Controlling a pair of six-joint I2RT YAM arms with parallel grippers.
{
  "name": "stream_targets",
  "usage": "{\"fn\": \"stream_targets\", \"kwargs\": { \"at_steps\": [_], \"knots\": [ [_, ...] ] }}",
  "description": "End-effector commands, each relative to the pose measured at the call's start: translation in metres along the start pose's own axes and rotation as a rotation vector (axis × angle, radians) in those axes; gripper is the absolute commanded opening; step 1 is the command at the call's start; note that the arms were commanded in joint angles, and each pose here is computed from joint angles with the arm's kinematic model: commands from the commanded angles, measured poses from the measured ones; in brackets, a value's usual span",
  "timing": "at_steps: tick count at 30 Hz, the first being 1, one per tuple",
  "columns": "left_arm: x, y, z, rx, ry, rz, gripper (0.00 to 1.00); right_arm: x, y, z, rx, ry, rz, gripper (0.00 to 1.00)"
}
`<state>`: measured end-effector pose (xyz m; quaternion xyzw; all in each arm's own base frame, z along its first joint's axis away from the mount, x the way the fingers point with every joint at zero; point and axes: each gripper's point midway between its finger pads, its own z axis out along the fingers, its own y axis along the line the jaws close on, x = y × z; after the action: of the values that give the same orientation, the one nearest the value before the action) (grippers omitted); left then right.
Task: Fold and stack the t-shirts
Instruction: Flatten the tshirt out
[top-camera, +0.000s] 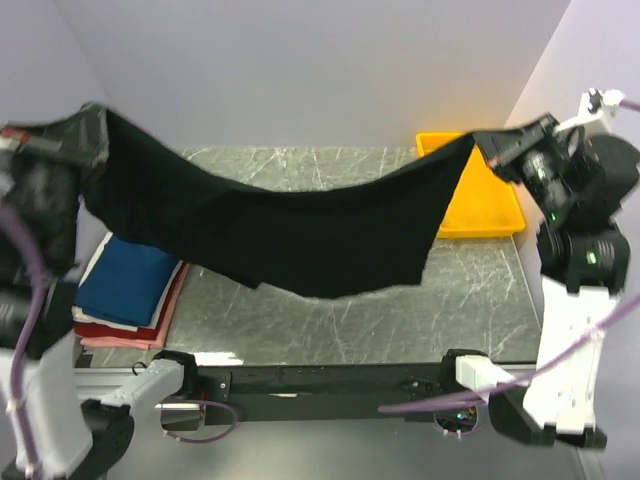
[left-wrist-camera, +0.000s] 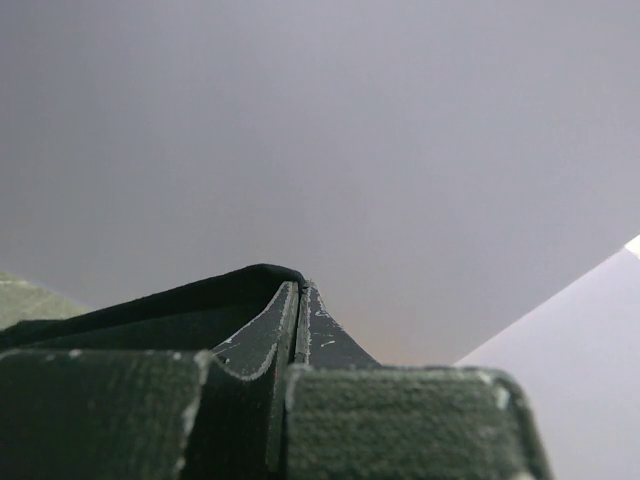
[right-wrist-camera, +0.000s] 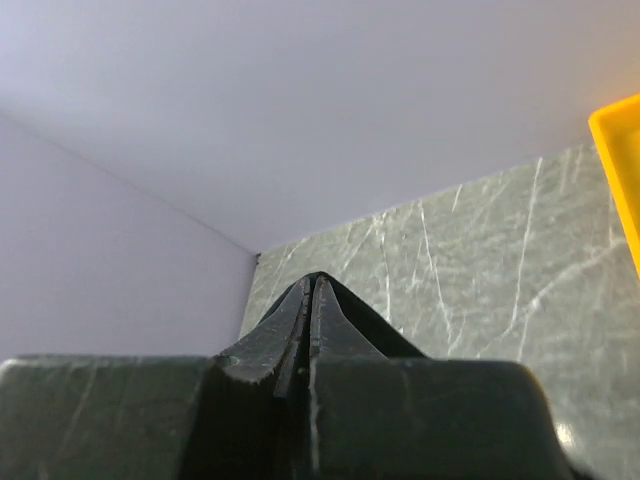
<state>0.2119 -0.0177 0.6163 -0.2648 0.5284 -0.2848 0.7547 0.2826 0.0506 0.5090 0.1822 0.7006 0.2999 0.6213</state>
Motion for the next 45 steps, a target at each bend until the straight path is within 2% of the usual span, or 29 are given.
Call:
{"fn": "stream_targets", "kwargs": {
  "at_steps": [1, 2, 5, 6, 7, 8, 9, 11, 12, 13, 16, 18, 19, 21, 24, 27, 29, 30, 31, 32, 33, 34, 36, 37, 39, 40, 45],
  "knots": [
    [0.027, 0.002, 0.072, 0.016, -0.01, 0.048, 0.0, -0.013, -0.007, 0.06, -0.035, -0.002, 0.013, 0.0],
    [0.038, 0.002, 0.098, 0.024, -0.012, 0.051, 0.0, -0.02, -0.003, 0.072, -0.063, -0.022, 0.006, 0.0],
    [0.055, 0.0, 0.14, 0.053, -0.005, 0.065, 0.0, -0.031, -0.009, 0.12, -0.092, -0.032, 0.007, 0.0],
    [0.065, 0.0, 0.169, 0.061, 0.001, 0.072, 0.01, -0.035, -0.011, 0.131, -0.088, -0.039, 0.007, 0.0],
    [0.065, -0.005, 0.183, 0.085, -0.011, 0.075, 0.0, -0.044, -0.015, 0.154, -0.087, -0.048, 0.004, 0.0],
    [0.04, -0.024, 0.189, 0.135, -0.07, 0.068, 0.0, -0.049, -0.015, 0.166, -0.096, -0.054, -0.002, 0.0],
    [0.069, -0.01, 0.224, 0.132, -0.016, 0.079, 0.0, -0.055, -0.015, 0.176, -0.104, -0.062, -0.002, 0.0],
    [0.063, -0.014, 0.252, 0.18, -0.049, 0.075, 0.0, -0.072, -0.013, 0.2, -0.13, -0.091, -0.001, 0.0],
    [0.062, -0.018, 0.256, 0.219, -0.046, 0.058, 0.0, -0.071, -0.023, 0.217, -0.125, -0.083, 0.008, 0.0],
    [0.051, -0.025, 0.258, 0.26, -0.089, 0.046, 0.0, -0.087, -0.008, 0.212, -0.166, -0.123, -0.001, 0.0],
    [0.043, -0.022, 0.256, 0.31, -0.103, 0.021, 0.0, -0.1, -0.009, 0.212, -0.193, -0.163, 0.017, 0.0],
    [0.026, -0.02, 0.25, 0.316, -0.139, 0.042, 0.0, -0.113, 0.003, 0.194, -0.218, -0.222, -0.002, 0.0],
    [0.025, -0.021, 0.248, 0.322, -0.133, 0.052, 0.0, -0.102, -0.012, 0.2, -0.187, -0.2, 0.007, 0.0],
    [0.018, -0.023, 0.239, 0.325, -0.136, 0.056, 0.0, -0.104, -0.009, 0.188, -0.194, -0.22, -0.005, 0.0],
    [0.011, -0.021, 0.224, 0.322, -0.125, 0.062, 0.0, -0.077, -0.033, 0.193, -0.147, -0.161, 0.016, 0.0],
    [0.026, -0.01, 0.21, 0.289, -0.062, 0.072, 0.0, -0.043, -0.066, 0.194, -0.083, -0.079, 0.048, 0.0],
    [0.051, 0.016, 0.196, 0.23, 0.006, 0.061, 0.0, -0.021, -0.079, 0.192, -0.068, -0.039, 0.068, 0.0],
    [0.06, 0.027, 0.19, 0.203, 0.023, 0.05, 0.0, 0.004, -0.097, 0.189, -0.033, 0.005, 0.093, 0.0],
    [0.095, 0.066, 0.188, 0.118, 0.099, 0.034, 0.0, 0.016, -0.105, 0.187, -0.023, 0.023, 0.108, 0.0],
    [0.093, 0.061, 0.166, 0.127, 0.098, 0.026, 0.0, 0.031, -0.112, 0.184, -0.017, 0.052, 0.124, 0.0],
    [0.103, 0.076, 0.157, 0.091, 0.12, 0.016, 0.0, 0.062, -0.133, 0.179, 0.023, 0.106, 0.156, 0.0],
    [0.138, 0.115, 0.146, 0.001, 0.193, -0.001, 0.0, 0.077, -0.142, 0.175, 0.042, 0.13, 0.183, 0.0],
    [0.147, 0.13, 0.114, -0.043, 0.203, -0.023, 0.0, 0.123, -0.17, 0.164, 0.088, 0.218, 0.219, 0.0],
    [0.183, 0.17, 0.097, -0.142, 0.285, -0.033, 0.0, 0.141, -0.183, 0.158, 0.13, 0.257, 0.239, 0.0],
    [0.198, 0.19, 0.066, -0.204, 0.316, -0.066, 0.0, 0.179, -0.213, 0.142, 0.213, 0.321, 0.256, 0.0],
    [0.225, 0.221, 0.038, -0.289, 0.383, -0.07, 0.0, 0.193, -0.225, 0.134, 0.256, 0.354, 0.266, 0.0],
    [0.287, 0.303, -0.046, -0.55, 0.506, -0.104, 0.0, 0.27, -0.266, 0.094, 0.353, 0.489, 0.331, 0.0]
  ]
}}
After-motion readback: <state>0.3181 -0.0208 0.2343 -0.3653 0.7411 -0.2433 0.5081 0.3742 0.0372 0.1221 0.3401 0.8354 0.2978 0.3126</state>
